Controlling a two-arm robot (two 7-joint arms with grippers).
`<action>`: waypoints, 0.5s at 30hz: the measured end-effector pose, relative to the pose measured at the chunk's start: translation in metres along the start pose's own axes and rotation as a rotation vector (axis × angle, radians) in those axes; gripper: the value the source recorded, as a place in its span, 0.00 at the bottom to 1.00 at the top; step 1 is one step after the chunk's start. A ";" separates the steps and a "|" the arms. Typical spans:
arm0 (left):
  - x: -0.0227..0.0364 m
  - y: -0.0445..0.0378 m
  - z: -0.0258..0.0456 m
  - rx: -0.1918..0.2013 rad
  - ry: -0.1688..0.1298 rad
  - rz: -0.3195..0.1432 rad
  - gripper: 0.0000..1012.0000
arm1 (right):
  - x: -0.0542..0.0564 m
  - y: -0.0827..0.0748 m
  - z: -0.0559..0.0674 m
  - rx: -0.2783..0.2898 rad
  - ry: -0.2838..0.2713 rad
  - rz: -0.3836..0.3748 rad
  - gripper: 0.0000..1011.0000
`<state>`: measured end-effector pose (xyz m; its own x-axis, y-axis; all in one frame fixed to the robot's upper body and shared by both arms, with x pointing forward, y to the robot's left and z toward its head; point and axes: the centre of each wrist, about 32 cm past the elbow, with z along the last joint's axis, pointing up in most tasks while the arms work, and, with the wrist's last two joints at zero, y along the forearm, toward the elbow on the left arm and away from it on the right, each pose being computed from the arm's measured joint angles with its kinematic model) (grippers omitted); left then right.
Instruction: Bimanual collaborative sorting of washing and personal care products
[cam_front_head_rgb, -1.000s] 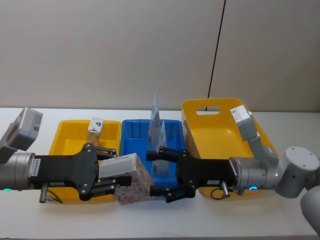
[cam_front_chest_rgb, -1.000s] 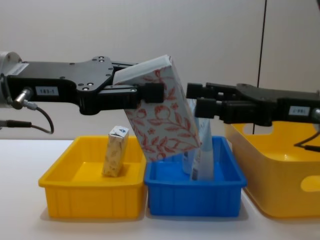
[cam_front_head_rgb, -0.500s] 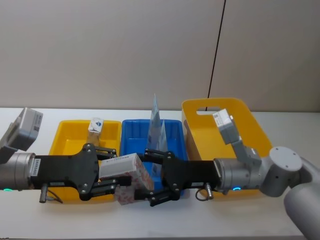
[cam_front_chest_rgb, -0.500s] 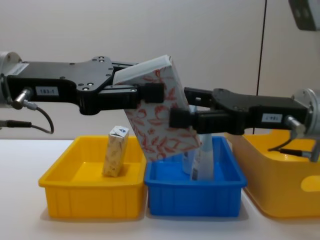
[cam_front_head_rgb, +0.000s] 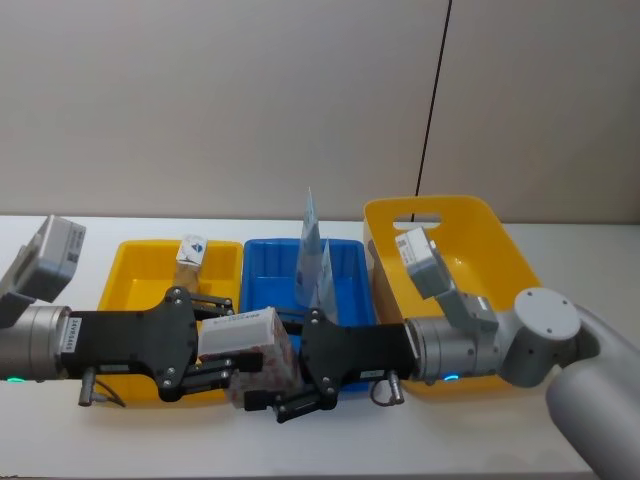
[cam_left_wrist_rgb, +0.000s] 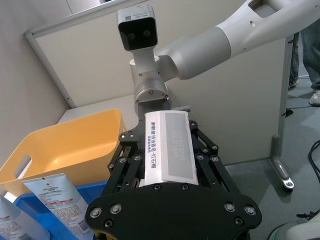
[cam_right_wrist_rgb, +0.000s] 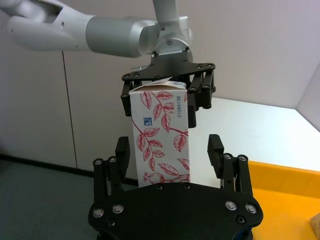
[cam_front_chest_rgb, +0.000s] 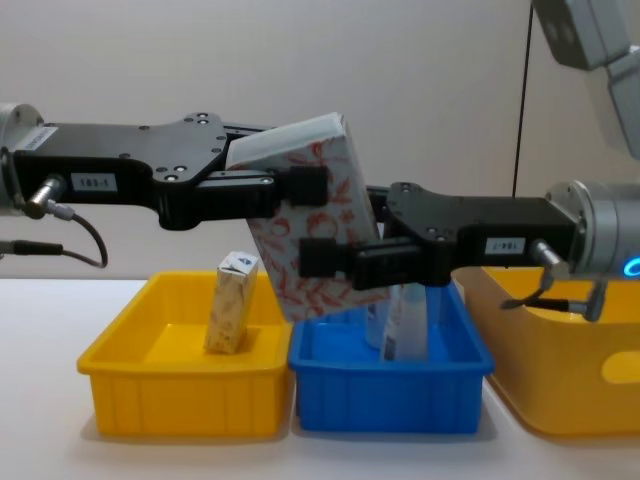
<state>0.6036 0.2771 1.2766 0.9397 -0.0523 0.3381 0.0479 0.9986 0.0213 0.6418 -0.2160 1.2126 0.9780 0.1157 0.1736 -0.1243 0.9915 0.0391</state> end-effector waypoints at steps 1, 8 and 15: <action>0.0000 0.0000 0.0000 0.000 0.000 0.000 0.38 | 0.000 0.000 0.000 0.000 0.000 0.000 0.94; 0.0000 -0.0001 0.0000 0.000 0.000 0.000 0.38 | 0.002 0.004 0.002 -0.022 -0.024 0.005 0.74; 0.0000 -0.0001 0.0000 0.000 0.000 0.000 0.38 | 0.003 0.003 0.004 -0.038 -0.037 -0.001 0.52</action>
<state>0.6036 0.2770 1.2766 0.9397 -0.0523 0.3380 0.0479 0.9986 0.0211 0.6432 -0.2125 1.2169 0.9712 0.1129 0.2097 -0.1159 0.9933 0.0020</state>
